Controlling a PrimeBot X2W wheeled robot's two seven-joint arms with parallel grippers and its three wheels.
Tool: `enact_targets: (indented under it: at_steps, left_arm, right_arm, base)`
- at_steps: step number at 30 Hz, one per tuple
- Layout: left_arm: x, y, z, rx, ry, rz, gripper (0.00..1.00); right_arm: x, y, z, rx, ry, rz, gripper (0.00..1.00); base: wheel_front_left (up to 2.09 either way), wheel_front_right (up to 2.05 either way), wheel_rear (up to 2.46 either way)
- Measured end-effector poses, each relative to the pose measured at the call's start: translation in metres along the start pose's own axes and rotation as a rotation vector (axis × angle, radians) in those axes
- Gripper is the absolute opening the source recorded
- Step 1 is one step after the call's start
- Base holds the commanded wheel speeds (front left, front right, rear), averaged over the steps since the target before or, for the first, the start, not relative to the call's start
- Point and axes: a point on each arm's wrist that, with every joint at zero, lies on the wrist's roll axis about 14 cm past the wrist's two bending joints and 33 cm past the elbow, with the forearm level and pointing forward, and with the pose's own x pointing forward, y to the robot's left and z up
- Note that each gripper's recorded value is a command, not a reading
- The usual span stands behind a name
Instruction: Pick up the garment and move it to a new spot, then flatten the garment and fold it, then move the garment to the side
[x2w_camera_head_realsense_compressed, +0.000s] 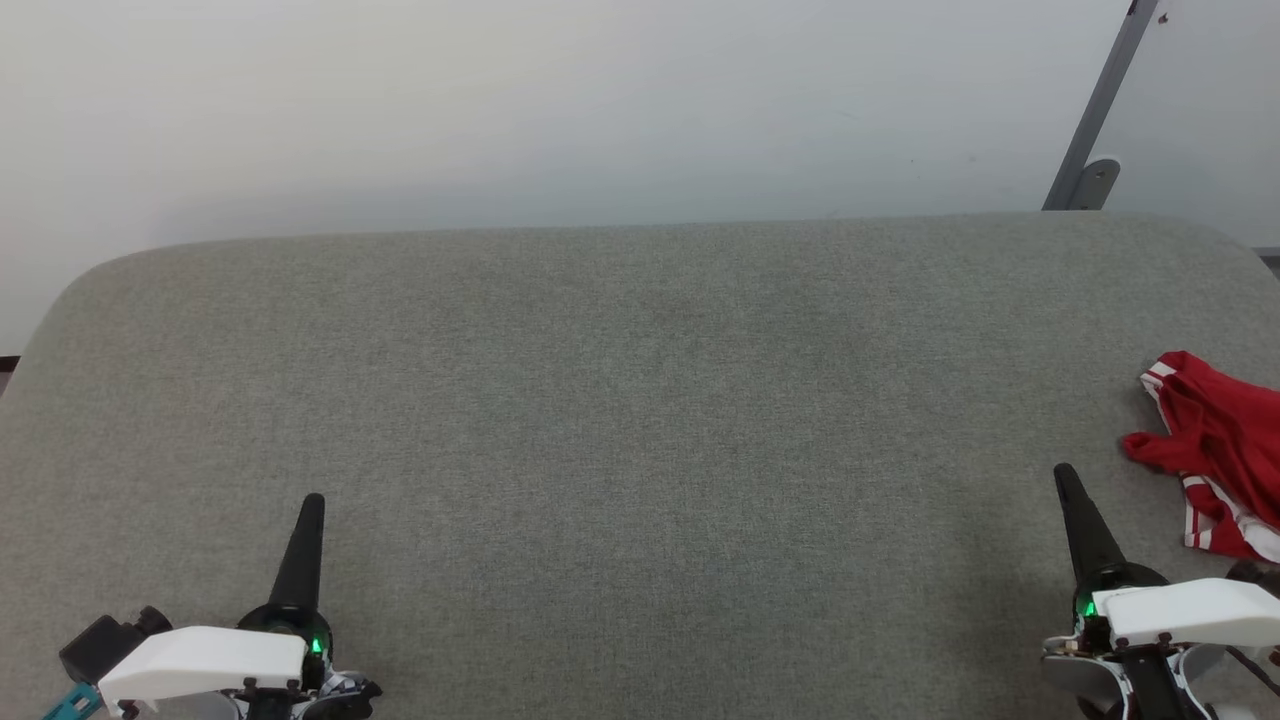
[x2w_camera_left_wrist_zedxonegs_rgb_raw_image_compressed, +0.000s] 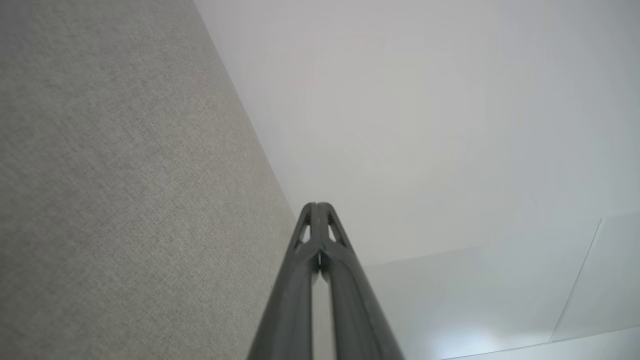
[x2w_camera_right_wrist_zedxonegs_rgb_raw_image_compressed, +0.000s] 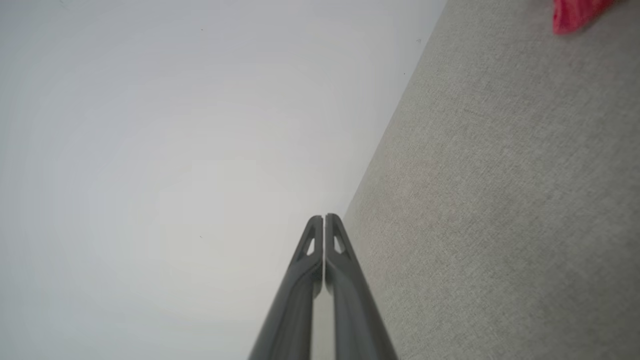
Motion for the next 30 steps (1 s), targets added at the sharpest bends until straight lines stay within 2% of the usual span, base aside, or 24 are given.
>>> enact_targets:
  at_steps: [30]
  left_arm:
    - [0.014, -0.008, -0.005, -0.220, 0.030, -0.022, 0.00]
  right_arm:
    - [0.004, 0.010, -0.001, 0.227, 0.009, 0.035, 0.00]
  base:
    - [0.00, 0.00, 0.00]
